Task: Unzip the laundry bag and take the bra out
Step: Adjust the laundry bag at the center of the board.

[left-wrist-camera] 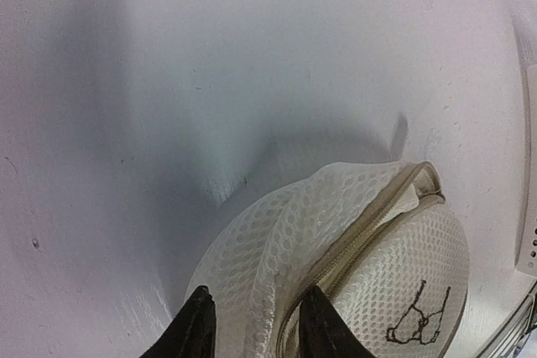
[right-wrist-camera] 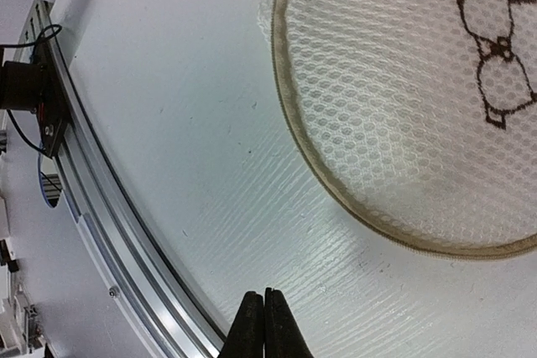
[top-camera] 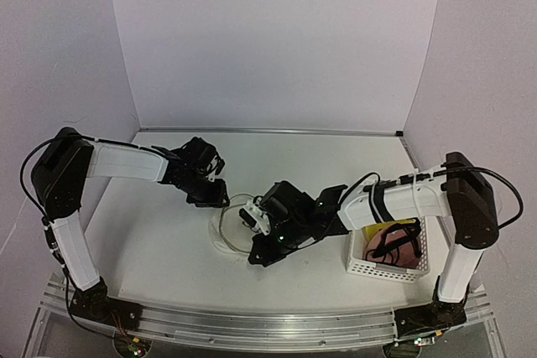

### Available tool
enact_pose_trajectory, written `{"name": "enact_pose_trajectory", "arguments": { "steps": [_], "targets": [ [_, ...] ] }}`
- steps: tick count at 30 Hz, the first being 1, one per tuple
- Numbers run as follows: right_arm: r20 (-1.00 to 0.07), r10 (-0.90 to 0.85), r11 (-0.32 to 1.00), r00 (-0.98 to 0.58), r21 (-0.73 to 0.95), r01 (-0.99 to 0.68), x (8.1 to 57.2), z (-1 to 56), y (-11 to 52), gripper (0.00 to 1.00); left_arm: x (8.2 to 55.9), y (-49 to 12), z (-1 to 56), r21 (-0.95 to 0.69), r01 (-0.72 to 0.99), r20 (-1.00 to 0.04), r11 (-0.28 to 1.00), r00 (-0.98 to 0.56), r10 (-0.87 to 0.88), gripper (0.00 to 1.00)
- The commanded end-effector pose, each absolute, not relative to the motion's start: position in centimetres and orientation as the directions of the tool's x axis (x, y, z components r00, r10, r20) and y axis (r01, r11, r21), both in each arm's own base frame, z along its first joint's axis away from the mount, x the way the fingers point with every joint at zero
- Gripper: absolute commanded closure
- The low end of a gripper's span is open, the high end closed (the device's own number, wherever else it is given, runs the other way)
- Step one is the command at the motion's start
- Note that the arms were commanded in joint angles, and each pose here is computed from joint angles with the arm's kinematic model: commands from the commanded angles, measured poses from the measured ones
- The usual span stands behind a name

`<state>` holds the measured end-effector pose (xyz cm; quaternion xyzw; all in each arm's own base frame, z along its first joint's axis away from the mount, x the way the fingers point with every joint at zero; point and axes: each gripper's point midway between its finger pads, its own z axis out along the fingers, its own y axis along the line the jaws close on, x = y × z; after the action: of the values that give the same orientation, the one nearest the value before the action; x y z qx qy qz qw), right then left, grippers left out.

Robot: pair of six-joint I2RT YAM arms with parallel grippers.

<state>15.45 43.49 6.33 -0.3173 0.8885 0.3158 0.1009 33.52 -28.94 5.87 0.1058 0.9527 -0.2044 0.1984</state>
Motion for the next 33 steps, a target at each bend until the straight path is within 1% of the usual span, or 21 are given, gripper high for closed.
{"name": "enact_pose_trajectory", "arguments": {
  "steps": [1, 4, 9, 13, 18, 22, 26, 33],
  "targets": [
    [-0.408, -0.505, 0.603, -0.761, 0.464, -0.649, 16.0, 6.6, 43.5, 1.0, 34.5, -29.6, 6.9, -0.368, 0.308, -0.44, 0.877, -0.889, 0.127, 0.68],
    [-0.392, -0.511, 0.625, -0.765, 0.441, -0.644, 16.3, 5.4, 43.2, 1.0, 34.4, -29.2, 6.4, -0.364, 0.298, -0.43, 0.882, -0.894, 0.125, 0.76],
    [-0.381, -0.495, 0.675, -0.781, 0.398, -0.621, 17.2, 4.2, 42.9, 1.0, 33.7, -28.8, 5.8, -0.367, 0.289, -0.413, 0.884, -0.902, 0.123, 0.93],
    [-0.382, -0.47, 0.715, -0.795, 0.363, -0.597, 18.2, 3.6, 42.8, 1.0, 32.9, -28.4, 5.3, -0.374, 0.276, -0.395, 0.885, -0.911, 0.117, 1.0],
    [-0.391, -0.427, 0.775, -0.815, 0.307, -0.553, 19.9, 3.3, 42.3, 1.0, 31.6, -28.0, 5.0, -0.41, 0.25, -0.37, 0.877, -0.925, 0.09, 1.0],
    [-0.387, -0.363, 0.818, -0.848, 0.304, -0.489, 21.8, 3.2, 41.6, 1.0, 30.3, -27.9, 4.8, -0.462, 0.21, -0.334, 0.861, -0.941, 0.05, 1.0],
    [-0.394, -0.327, 0.831, -0.859, 0.314, -0.46, 23.5, 3.7, 41.5, 1.0, 29.0, -28.0, 4.4, -0.516, 0.165, -0.292, 0.84, -0.956, 0.009, 1.0],
    [-0.396, -0.306, 0.849, -0.866, 0.299, -0.436, 25.3, 3.6, 40.9, 1.0, 28.0, -29.6, 6.0, -0.622, 0.111, -0.264, 0.775, -0.962, -0.074, 1.0]
  ]
}}
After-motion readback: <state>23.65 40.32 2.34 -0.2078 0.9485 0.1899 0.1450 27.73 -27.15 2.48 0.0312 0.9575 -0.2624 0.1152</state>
